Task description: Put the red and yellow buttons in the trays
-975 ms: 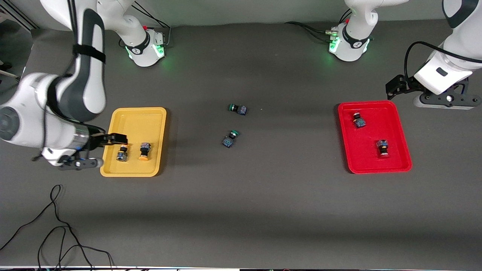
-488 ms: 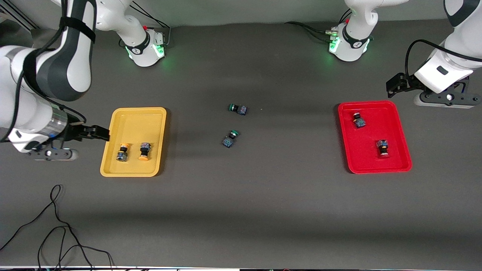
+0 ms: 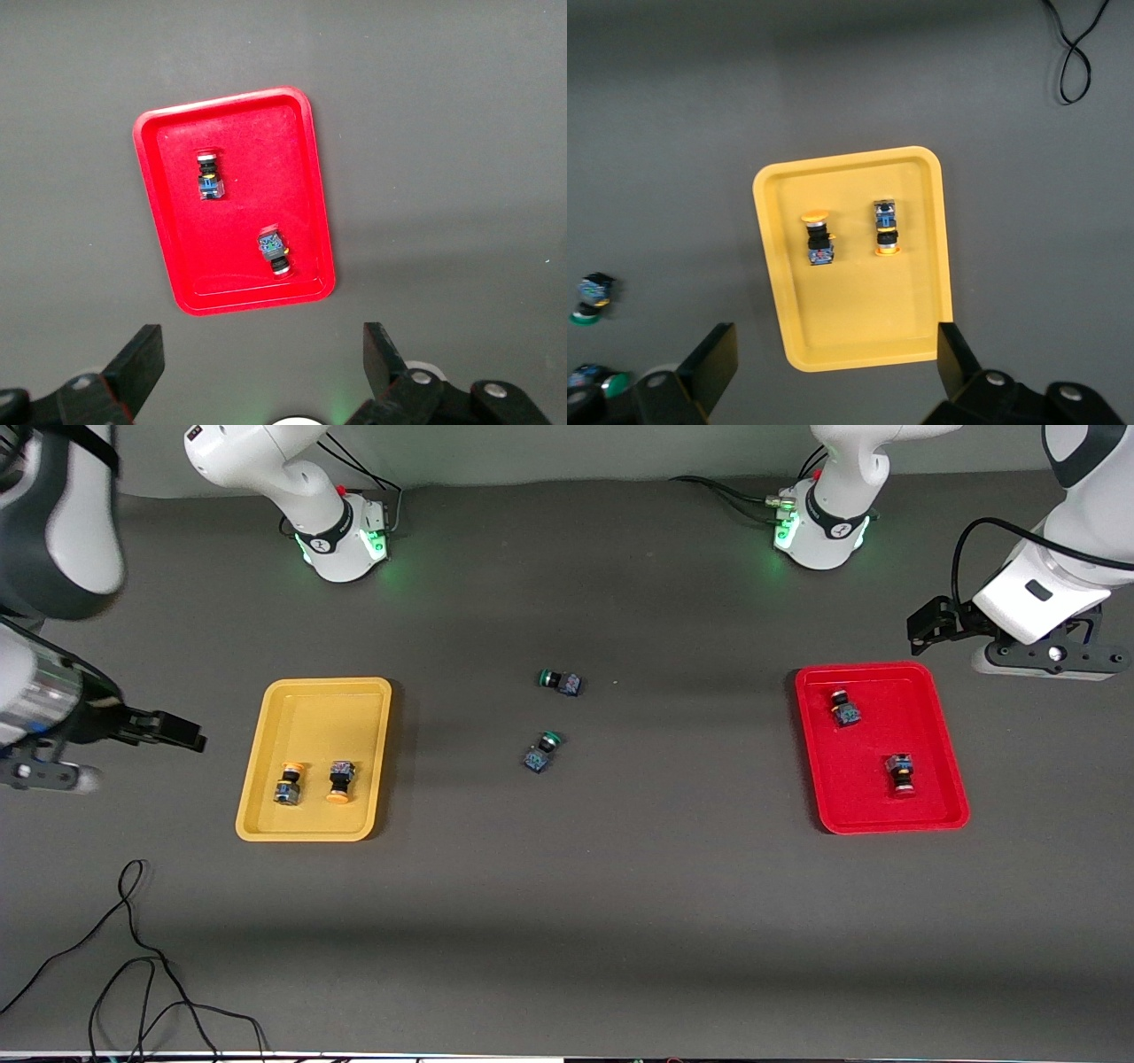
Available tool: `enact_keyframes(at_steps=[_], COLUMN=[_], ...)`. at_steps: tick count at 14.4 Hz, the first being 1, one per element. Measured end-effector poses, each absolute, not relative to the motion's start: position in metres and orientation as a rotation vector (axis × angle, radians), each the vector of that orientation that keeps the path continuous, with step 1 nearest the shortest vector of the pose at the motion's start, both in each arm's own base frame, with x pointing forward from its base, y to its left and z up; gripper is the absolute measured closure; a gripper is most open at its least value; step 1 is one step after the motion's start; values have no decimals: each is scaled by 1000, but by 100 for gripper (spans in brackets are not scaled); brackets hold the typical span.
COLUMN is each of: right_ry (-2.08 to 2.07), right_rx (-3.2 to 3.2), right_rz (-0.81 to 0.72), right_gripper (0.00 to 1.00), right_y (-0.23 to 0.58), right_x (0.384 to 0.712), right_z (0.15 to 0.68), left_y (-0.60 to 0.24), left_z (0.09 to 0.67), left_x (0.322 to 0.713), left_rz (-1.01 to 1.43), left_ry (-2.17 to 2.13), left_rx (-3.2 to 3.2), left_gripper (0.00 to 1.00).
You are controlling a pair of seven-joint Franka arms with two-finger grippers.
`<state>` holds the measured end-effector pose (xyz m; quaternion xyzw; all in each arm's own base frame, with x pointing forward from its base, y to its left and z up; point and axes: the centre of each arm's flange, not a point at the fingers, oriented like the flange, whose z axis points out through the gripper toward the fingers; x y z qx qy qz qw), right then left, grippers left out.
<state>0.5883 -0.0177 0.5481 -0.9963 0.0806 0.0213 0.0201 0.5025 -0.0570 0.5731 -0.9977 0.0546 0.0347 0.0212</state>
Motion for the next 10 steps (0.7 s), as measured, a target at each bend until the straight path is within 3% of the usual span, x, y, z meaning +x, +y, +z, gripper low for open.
enact_keyframes(at_steps=[10], right_ry=[244], right_rx=[-3075], right_rz=[-9], right_gripper=[0], right_y=[-35], right_x=[570], right_z=[571], left_y=[-58], left_z=[578], left_x=[503], left_rz=[91], left_ry=[177], left_rx=[-3093], left_gripper=[0])
